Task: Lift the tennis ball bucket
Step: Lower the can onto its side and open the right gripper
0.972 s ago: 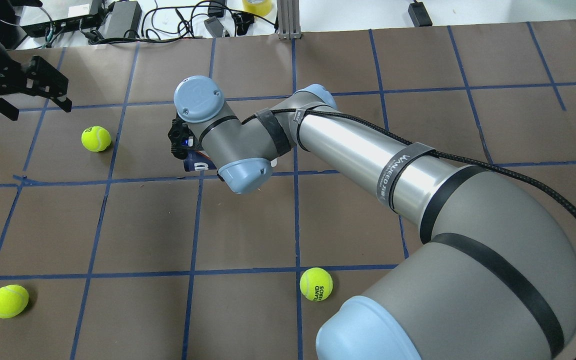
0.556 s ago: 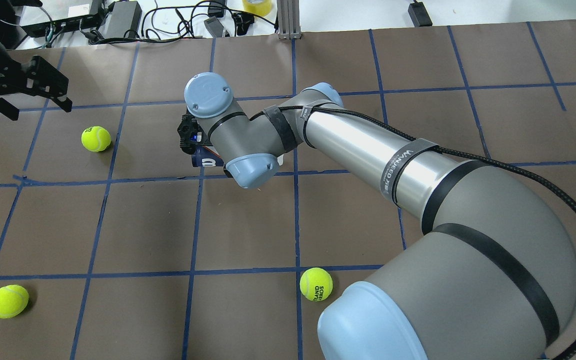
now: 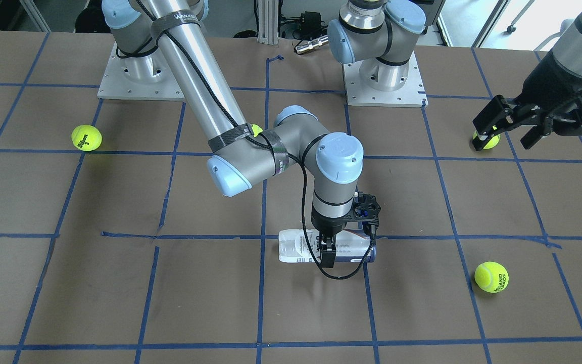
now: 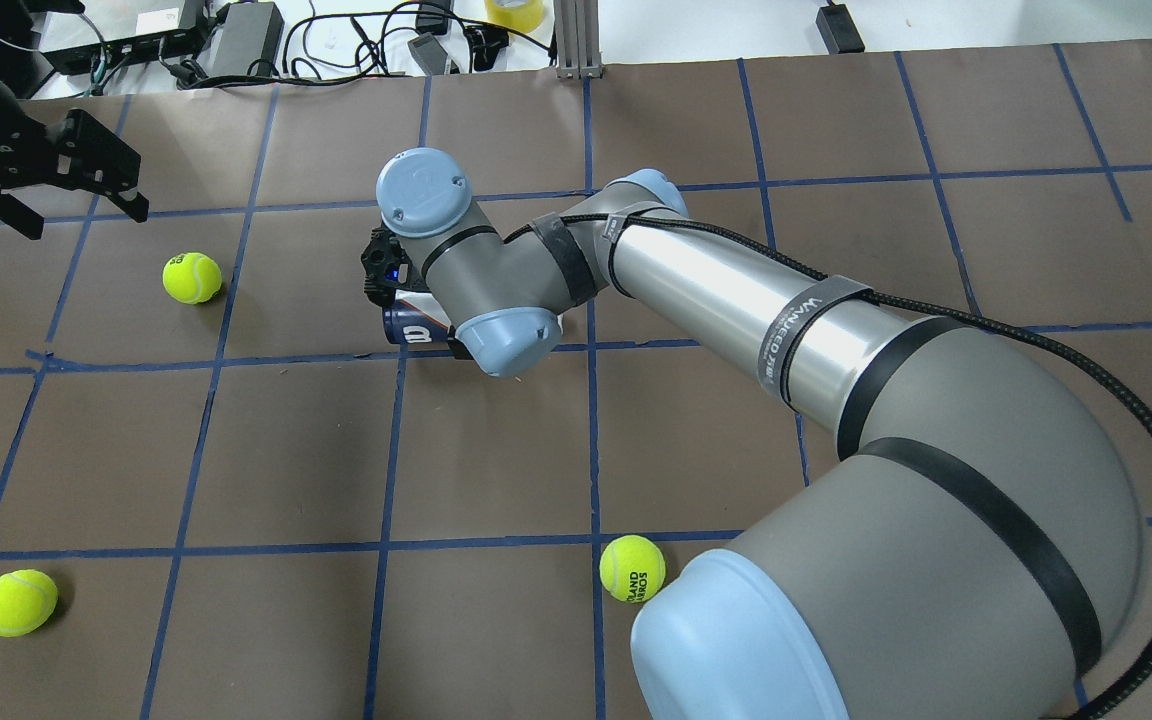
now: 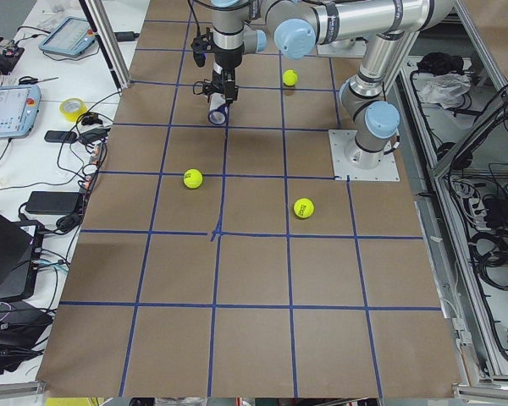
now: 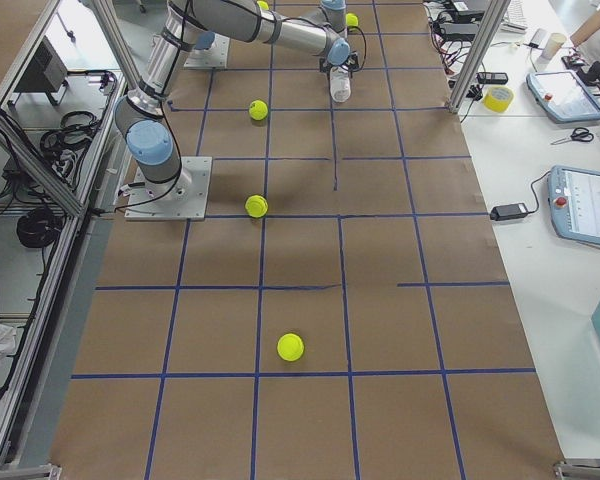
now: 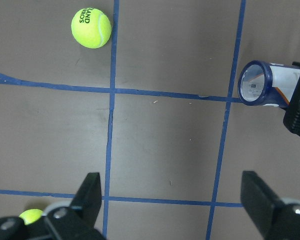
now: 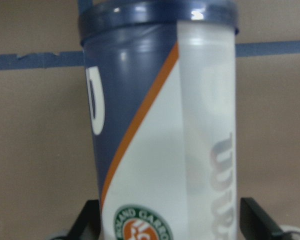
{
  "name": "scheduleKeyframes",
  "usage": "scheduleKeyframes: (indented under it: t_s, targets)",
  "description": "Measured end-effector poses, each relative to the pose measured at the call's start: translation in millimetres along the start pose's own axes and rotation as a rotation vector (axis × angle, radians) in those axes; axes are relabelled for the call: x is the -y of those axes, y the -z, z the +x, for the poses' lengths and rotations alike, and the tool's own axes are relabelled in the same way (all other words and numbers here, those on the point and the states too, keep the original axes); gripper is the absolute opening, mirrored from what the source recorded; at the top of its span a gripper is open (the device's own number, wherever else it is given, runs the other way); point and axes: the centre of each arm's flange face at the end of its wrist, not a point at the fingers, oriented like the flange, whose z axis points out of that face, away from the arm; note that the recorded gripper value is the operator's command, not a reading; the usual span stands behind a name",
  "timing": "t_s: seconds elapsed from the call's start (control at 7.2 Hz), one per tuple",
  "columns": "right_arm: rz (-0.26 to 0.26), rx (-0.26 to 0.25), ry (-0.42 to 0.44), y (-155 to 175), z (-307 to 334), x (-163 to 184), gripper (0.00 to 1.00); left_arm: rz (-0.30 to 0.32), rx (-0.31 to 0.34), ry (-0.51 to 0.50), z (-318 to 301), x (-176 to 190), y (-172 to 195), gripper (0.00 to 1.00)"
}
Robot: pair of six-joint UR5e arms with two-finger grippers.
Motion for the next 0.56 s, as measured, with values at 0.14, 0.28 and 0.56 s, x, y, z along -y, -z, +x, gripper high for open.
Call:
scheduleKeyframes:
  t_s: [0.14,0.28,0.56]
  targets:
    - [0.000,-0.001,-0.001,1.1,0.4,-0.4,1.00,0.000,0.000,0.000,0.1,0.0,0.0,1.00]
    - [0.002,-0.003,-0.002,4.3,1.1,-0.2,1.00,0.000,0.000,0.000,0.1,0.0,0.0,1.00]
    - [0.017,-0.009,-0.011,15.3,4.9,-1.0,1.00,-0.003,-0.001,-0.005,0.3,-0.5,-0.9,1.00]
